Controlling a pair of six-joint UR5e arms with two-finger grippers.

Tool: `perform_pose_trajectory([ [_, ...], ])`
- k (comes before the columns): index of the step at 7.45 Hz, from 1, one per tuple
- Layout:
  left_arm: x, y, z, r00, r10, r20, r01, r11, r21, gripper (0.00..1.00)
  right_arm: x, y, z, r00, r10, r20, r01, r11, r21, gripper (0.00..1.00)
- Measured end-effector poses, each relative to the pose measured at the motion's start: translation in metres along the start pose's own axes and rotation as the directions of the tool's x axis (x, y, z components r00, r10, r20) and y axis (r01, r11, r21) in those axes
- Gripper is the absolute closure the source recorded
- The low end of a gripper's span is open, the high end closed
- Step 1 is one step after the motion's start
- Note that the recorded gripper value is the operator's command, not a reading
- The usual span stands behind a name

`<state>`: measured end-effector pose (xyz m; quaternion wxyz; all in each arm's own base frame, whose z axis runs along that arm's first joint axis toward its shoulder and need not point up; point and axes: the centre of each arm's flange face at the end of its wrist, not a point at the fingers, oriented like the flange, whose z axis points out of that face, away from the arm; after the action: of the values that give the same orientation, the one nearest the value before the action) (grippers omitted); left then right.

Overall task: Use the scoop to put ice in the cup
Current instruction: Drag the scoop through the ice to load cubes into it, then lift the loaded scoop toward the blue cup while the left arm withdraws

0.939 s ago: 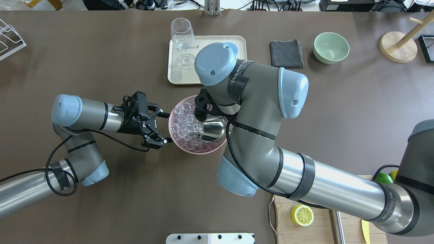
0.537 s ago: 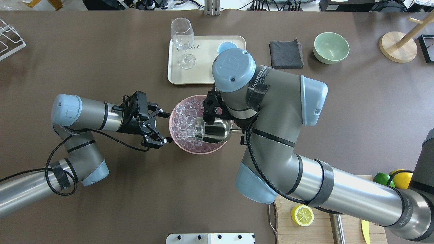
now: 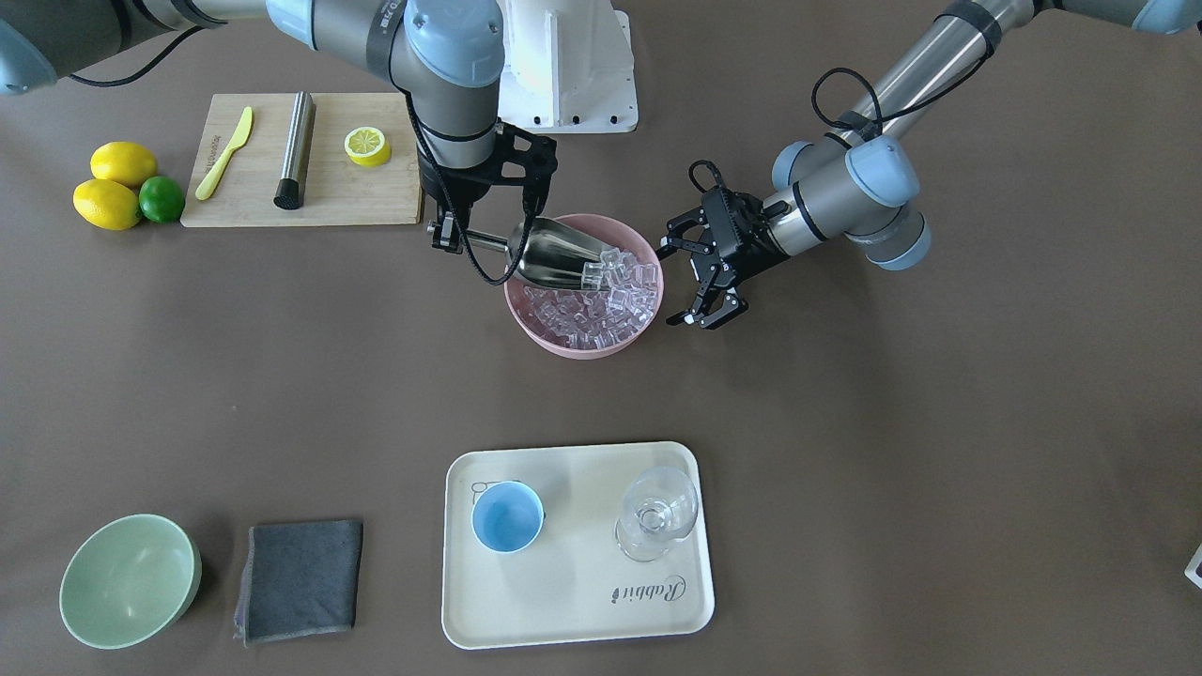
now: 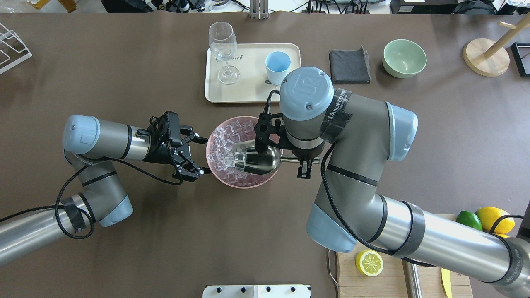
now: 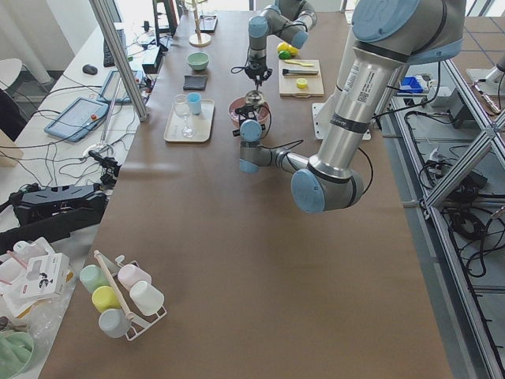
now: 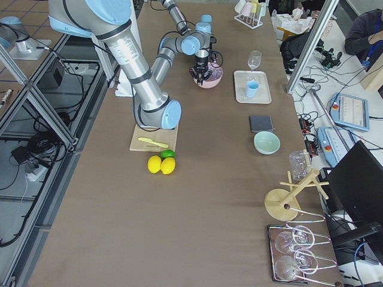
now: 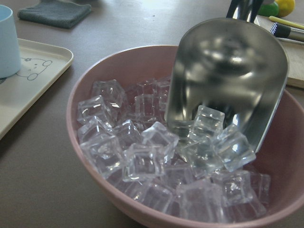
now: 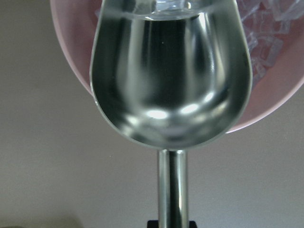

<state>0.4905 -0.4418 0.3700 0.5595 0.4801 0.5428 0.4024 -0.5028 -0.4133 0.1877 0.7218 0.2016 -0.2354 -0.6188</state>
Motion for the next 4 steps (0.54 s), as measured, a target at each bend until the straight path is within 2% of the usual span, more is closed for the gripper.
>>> perform_pose_trajectory([
  [3,0.000,0.000,0.000,1.000,0.000,0.001,0.000,1.000,0.000,0.03,-0.002,0.016,0.009,0.999,-0.029,-0.024,0.032,0.995,0.091,1.00],
  [4,0.000,0.000,0.000,1.000,0.000,-0.001,0.000,1.000,-0.001,0.03,-0.005,0.020,0.012,0.999,-0.044,-0.013,0.045,0.990,0.135,1.00],
])
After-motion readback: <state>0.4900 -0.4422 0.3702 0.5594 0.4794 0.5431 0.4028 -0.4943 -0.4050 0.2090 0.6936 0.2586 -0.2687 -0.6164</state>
